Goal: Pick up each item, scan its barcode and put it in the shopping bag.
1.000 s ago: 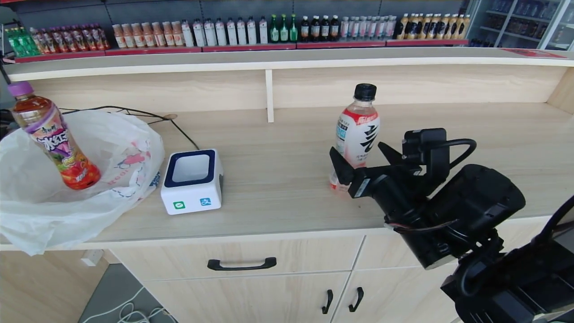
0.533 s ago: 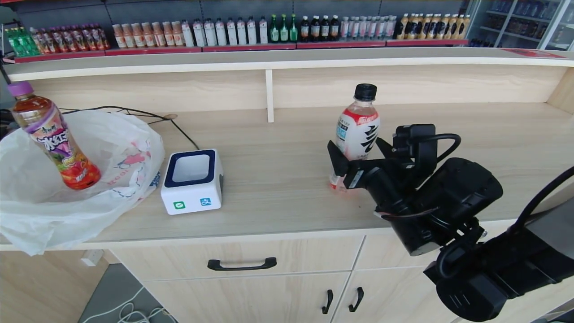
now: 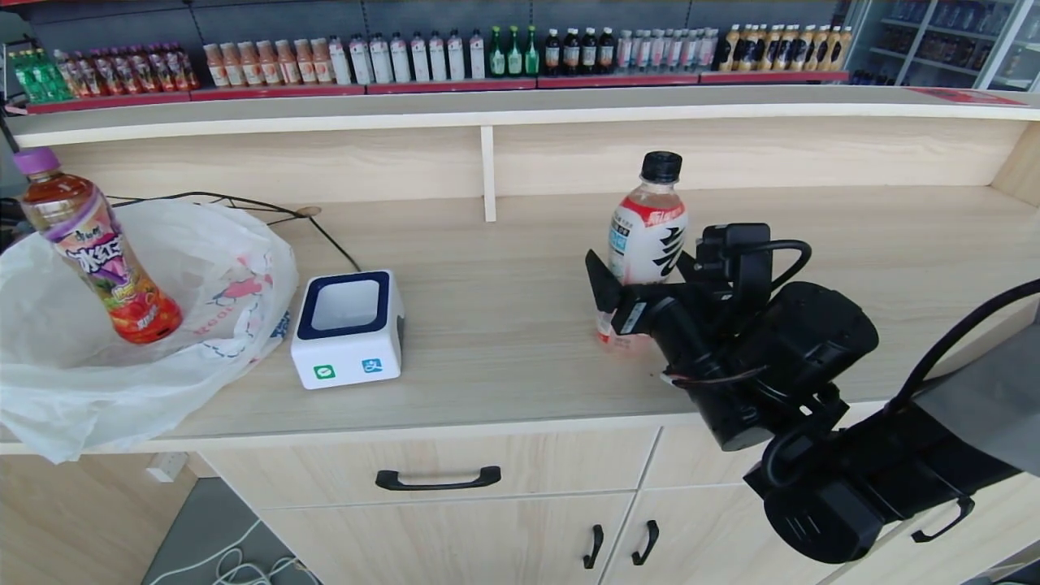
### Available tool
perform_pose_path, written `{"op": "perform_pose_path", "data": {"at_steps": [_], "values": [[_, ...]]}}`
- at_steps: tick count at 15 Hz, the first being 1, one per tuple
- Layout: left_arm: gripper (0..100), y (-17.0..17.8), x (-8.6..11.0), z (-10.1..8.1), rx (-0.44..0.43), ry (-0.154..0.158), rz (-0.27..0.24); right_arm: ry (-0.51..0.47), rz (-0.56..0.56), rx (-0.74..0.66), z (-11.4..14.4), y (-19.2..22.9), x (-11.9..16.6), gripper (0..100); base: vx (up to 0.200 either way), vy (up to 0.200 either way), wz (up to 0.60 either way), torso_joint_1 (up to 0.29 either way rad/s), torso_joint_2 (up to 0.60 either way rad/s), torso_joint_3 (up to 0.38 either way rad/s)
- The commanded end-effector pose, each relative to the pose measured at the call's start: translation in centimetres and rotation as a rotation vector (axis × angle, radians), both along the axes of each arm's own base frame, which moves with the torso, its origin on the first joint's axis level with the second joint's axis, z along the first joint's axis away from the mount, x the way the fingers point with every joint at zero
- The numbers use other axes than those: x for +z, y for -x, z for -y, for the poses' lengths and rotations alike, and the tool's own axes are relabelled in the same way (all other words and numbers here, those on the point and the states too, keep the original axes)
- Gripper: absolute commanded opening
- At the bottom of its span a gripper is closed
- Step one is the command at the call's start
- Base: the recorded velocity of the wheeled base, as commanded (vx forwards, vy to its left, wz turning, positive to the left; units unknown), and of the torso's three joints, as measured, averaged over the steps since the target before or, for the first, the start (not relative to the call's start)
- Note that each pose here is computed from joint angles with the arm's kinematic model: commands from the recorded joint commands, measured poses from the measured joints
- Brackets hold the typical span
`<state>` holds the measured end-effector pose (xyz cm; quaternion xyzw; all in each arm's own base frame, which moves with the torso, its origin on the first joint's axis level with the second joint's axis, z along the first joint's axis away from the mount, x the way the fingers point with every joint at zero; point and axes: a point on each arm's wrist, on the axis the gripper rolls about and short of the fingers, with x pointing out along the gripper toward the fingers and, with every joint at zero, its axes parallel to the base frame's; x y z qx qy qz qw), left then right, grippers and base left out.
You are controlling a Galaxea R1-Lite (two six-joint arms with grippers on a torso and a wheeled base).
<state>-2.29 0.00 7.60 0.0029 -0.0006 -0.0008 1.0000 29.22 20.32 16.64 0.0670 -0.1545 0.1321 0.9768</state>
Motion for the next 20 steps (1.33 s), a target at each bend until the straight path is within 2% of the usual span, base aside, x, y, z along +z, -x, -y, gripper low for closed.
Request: {"op": "perform_pose_path", "data": {"at_steps": [1,3,4,14,20], "values": [[100,0.0,0.0,0.0,0.0,0.0,0.0,-0.001,0.002,-0.001,0.0,0.0,0.0,100,0.0,0.0,0.0,0.0,0.0,0.0],[100,0.0,0.0,0.0,0.0,0.0,0.0,-0.005,0.007,-0.001,0.0,0.0,0.2,100,0.0,0.0,0.0,0.0,0.0,0.0],[100,0.0,0.0,0.0,0.0,0.0,0.0,-0.006,0.009,-0.001,0.1,0.1,0.3,0,0.0,0.0,0.0,0.0,0.0,0.0],[100,0.0,0.0,0.0,0.0,0.0,0.0,-0.029,0.047,0.016,1.3,2.7,2.7,0,0.0,0.0,0.0,0.0,0.0,0.0],[100,0.0,0.0,0.0,0.0,0.0,0.0,0.114,0.052,0.006,5.2,9.1,3.3,0,0.0,0.0,0.0,0.0,0.0,0.0]]}}
